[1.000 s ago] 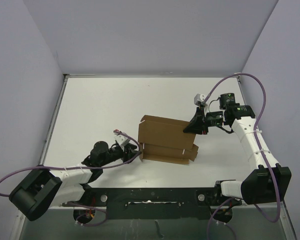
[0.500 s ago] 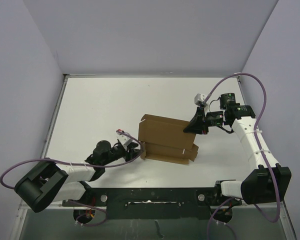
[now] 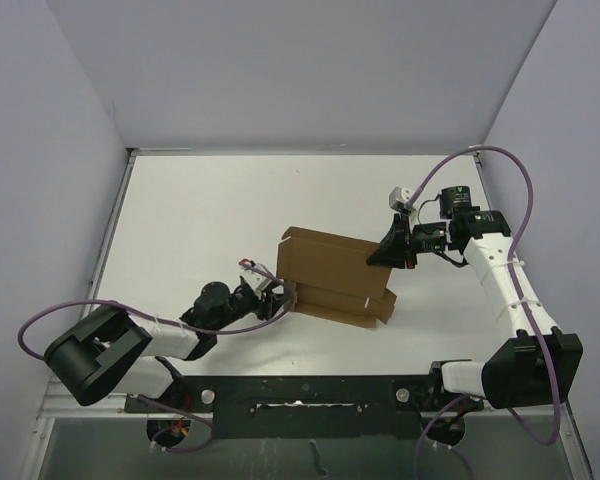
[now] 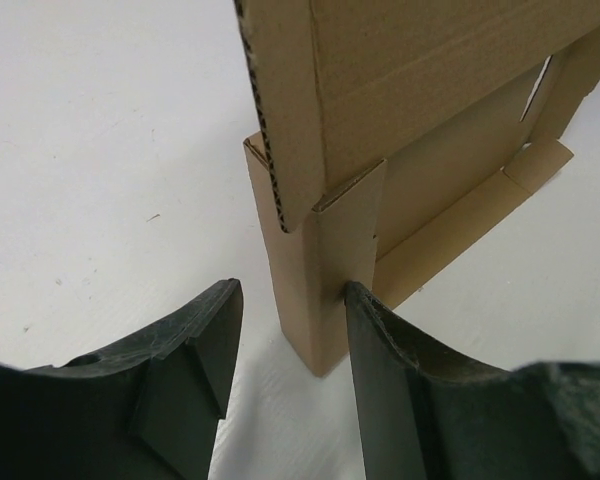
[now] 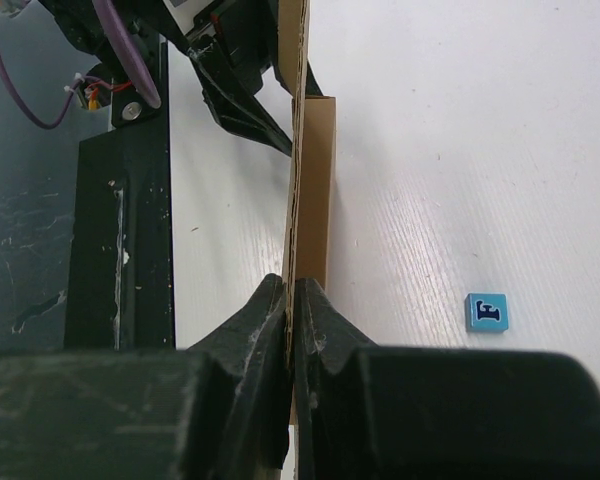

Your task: Fold the paper box

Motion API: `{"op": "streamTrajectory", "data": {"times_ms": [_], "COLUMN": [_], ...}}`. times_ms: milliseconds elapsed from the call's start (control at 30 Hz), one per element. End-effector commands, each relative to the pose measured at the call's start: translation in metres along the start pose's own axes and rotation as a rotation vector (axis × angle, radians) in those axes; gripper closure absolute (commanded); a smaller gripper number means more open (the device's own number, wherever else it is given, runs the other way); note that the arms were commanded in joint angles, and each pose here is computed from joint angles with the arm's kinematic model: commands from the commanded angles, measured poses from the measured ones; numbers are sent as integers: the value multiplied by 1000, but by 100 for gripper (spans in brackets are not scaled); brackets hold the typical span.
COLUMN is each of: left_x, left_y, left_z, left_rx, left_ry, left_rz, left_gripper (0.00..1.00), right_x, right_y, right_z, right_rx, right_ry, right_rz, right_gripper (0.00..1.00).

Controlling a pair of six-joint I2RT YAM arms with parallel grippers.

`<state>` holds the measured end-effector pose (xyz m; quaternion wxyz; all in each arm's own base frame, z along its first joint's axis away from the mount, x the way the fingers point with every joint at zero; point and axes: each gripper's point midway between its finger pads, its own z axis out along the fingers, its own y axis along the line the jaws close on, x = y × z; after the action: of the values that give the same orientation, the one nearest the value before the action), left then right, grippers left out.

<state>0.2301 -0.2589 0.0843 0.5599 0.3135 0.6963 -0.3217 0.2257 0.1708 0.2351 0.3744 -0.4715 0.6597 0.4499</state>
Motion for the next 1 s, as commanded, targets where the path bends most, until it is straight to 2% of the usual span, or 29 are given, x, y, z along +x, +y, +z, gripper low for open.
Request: {"op": "streamTrajectory", "data": {"times_ms": [0, 533, 700, 967], "left_x": [-36, -40, -41, -42], "left_y": [10, 28, 29, 33], "left_z": [15, 15, 17, 25], "left_rx": [-66, -170, -171, -154], "left_ry": [-127, -141, -139, -131], "left_rz": [48, 47, 44, 51], "left_gripper": [56, 57, 45, 42], "right_x": [1, 1, 1, 1], "right_y": [4, 5, 5, 5], "right_z": [2, 3, 3, 3], "right_rx": [-14, -20, -22, -26], "right_ry": [-2, -2, -2, -5], "right_rz": [-18, -22, -18, -16], "right_gripper": [100, 100, 100, 100]}}
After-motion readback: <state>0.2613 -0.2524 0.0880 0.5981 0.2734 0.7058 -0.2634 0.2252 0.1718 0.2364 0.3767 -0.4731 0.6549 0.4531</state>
